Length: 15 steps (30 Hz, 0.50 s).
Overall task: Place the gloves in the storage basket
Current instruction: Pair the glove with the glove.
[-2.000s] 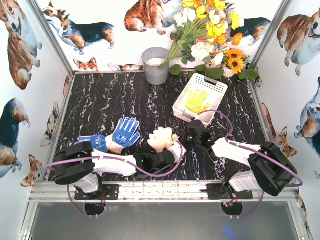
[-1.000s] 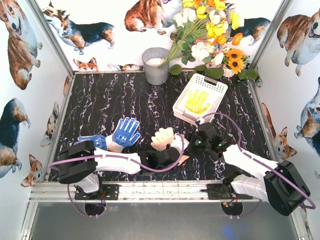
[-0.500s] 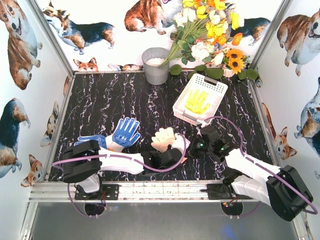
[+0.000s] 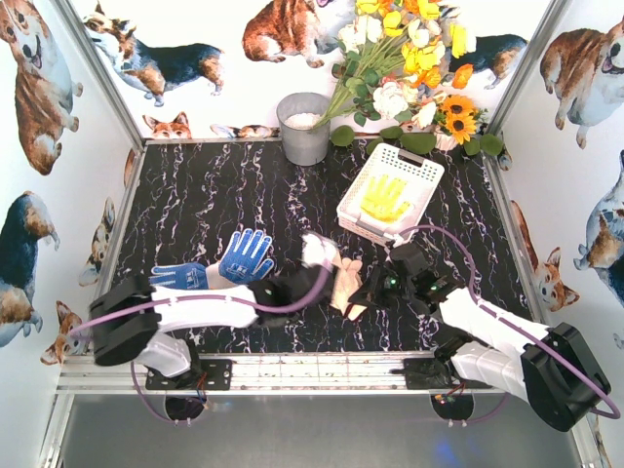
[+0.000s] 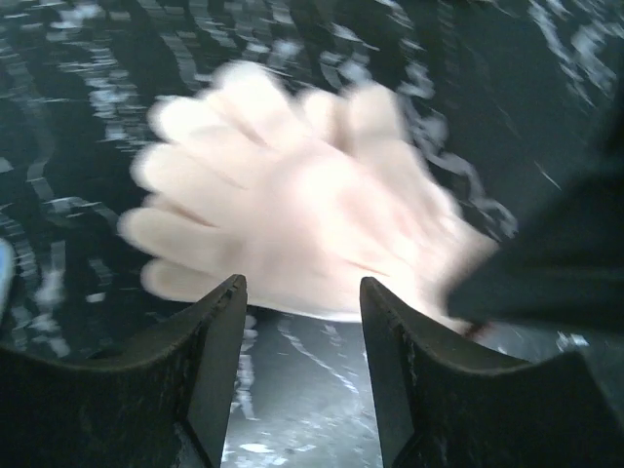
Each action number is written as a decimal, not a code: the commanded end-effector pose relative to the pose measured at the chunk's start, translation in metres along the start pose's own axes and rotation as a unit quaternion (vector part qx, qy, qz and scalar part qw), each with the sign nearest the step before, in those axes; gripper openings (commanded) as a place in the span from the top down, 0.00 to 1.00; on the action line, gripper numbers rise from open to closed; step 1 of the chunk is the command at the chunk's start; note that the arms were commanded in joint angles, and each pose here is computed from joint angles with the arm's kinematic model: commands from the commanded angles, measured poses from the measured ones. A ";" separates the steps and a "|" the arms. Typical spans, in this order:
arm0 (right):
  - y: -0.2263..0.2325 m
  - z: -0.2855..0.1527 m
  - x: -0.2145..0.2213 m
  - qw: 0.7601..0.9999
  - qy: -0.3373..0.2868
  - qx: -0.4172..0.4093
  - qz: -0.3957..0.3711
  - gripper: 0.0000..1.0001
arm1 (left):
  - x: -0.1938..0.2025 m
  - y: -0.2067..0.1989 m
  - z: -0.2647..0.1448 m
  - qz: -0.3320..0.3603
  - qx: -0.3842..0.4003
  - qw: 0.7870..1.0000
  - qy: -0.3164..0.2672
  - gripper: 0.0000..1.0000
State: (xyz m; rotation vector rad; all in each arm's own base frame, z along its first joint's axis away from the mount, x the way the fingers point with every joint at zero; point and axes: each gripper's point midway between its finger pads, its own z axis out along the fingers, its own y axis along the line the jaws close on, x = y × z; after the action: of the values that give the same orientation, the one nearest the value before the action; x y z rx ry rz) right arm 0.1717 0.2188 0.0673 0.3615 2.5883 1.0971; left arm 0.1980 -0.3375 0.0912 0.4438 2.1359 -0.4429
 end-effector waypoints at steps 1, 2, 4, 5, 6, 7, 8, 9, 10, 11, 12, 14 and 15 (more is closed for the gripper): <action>0.005 -0.004 -0.005 1.000 -0.010 0.004 -0.017 1.00 | 0.007 0.068 -0.004 -0.079 -0.092 0.993 0.001 0.55; 0.004 -0.004 -0.005 1.000 -0.010 0.005 -0.017 1.00 | 0.008 0.076 -0.005 -0.098 -0.100 0.990 0.000 0.54; 0.003 -0.004 -0.005 1.000 -0.010 0.006 -0.017 1.00 | 0.011 0.092 -0.005 -0.131 -0.108 0.986 -0.001 0.52; 0.003 -0.004 -0.005 1.000 -0.011 0.006 -0.017 1.00 | 0.011 0.093 -0.004 -0.146 -0.099 0.984 0.001 0.52; 0.002 -0.003 -0.005 1.000 -0.011 0.007 -0.017 1.00 | 0.011 0.095 -0.002 -0.160 -0.093 0.983 0.000 0.52; 0.002 -0.003 -0.005 1.000 -0.011 0.007 -0.017 1.00 | 0.012 0.093 0.000 -0.174 -0.079 0.982 0.006 0.52; 0.002 -0.003 -0.005 1.000 -0.011 0.006 -0.017 1.00 | 0.013 0.092 0.003 -0.184 -0.068 0.981 0.011 0.53; 0.003 -0.002 -0.005 1.000 -0.010 0.006 -0.017 1.00 | 0.013 0.091 0.005 -0.192 -0.060 0.979 0.015 0.55; 0.003 -0.002 -0.005 1.000 -0.009 0.006 -0.017 1.00 | 0.014 0.090 0.007 -0.197 -0.055 0.979 0.018 0.57; 0.003 -0.002 -0.005 1.000 -0.009 0.005 -0.017 1.00 | 0.015 0.089 0.009 -0.199 -0.050 0.978 0.022 0.58; 0.003 -0.002 -0.005 1.000 -0.009 0.005 -0.017 1.00 | 0.017 0.088 0.010 -0.202 -0.047 0.978 0.025 0.58; 0.003 -0.002 -0.005 1.000 -0.008 0.006 -0.017 1.00 | 0.022 0.087 0.014 -0.211 -0.042 0.976 0.031 0.58; 0.003 -0.002 -0.005 1.000 -0.009 0.006 -0.017 1.00 | 0.023 0.087 0.015 -0.218 -0.038 0.975 0.032 0.59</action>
State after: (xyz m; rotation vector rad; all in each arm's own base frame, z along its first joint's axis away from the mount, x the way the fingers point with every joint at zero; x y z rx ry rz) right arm 0.1667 0.2127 0.0594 0.3641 2.6258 1.0468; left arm 0.2375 -0.2496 0.0512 -0.0260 2.2984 -0.4593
